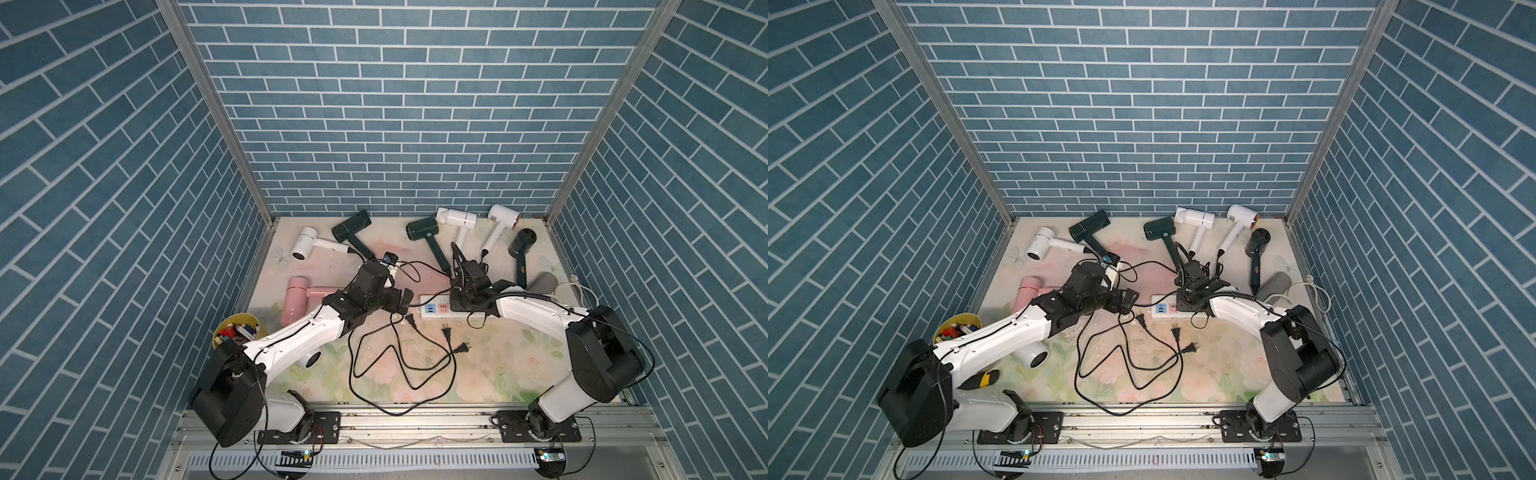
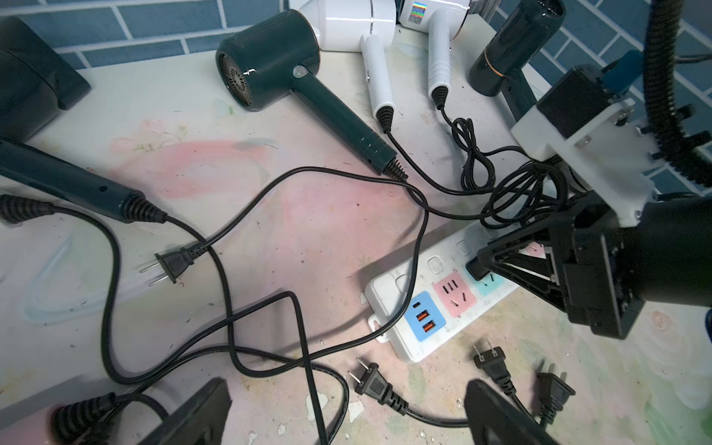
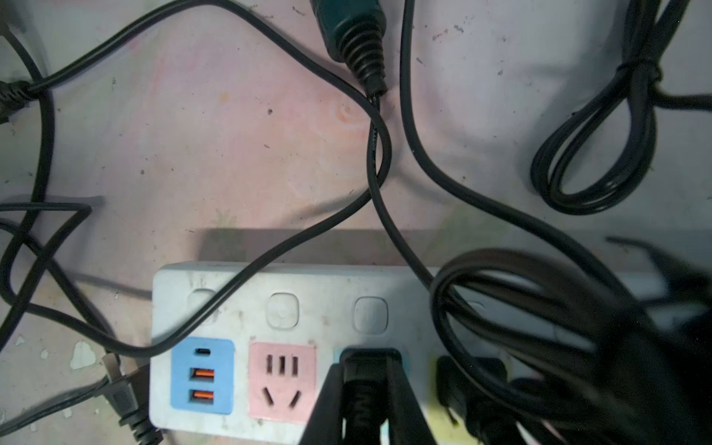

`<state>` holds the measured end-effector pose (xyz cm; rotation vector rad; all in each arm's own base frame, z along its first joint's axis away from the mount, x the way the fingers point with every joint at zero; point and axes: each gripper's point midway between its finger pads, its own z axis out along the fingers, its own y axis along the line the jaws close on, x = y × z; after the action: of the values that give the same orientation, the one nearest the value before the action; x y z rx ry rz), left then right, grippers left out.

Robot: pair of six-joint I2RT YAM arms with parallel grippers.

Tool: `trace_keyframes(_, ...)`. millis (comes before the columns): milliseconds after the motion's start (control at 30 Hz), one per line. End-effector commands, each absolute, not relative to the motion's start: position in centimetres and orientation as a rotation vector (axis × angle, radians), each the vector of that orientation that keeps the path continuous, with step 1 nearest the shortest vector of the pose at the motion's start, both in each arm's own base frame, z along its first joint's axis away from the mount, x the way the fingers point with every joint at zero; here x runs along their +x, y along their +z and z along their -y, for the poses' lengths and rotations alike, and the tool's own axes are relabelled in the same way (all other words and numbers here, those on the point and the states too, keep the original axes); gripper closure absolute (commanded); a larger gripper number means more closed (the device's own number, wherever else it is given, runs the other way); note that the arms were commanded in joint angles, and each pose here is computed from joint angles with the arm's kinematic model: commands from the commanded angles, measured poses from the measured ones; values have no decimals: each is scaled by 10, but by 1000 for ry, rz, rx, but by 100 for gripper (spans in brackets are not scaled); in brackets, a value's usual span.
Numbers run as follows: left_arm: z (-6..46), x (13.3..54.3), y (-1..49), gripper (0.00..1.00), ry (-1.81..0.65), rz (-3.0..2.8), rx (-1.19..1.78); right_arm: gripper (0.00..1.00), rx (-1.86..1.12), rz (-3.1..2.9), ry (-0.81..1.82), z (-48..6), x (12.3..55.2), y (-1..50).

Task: Charge the blow dryers
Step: Insert the plug into the socket.

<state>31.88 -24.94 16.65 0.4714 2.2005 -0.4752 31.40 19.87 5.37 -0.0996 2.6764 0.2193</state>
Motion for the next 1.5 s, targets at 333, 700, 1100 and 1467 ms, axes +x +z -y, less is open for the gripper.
trace_keyframes(333,181,328,186,1,-284,-2114,187,72,-208,-2742,233,-199,298,47)
trace_keyframes(700,146,338,177,0,-398,-2130,-43,12,-392,-2630,631,-239,271,119)
trace_keyframes(1100,143,354,142,1,-580,-2256,-104,1,-356,-2454,692,-227,252,165)
trace_keyframes(1467,151,363,138,1,-514,-2355,63,1,-56,-2324,544,-170,246,179)
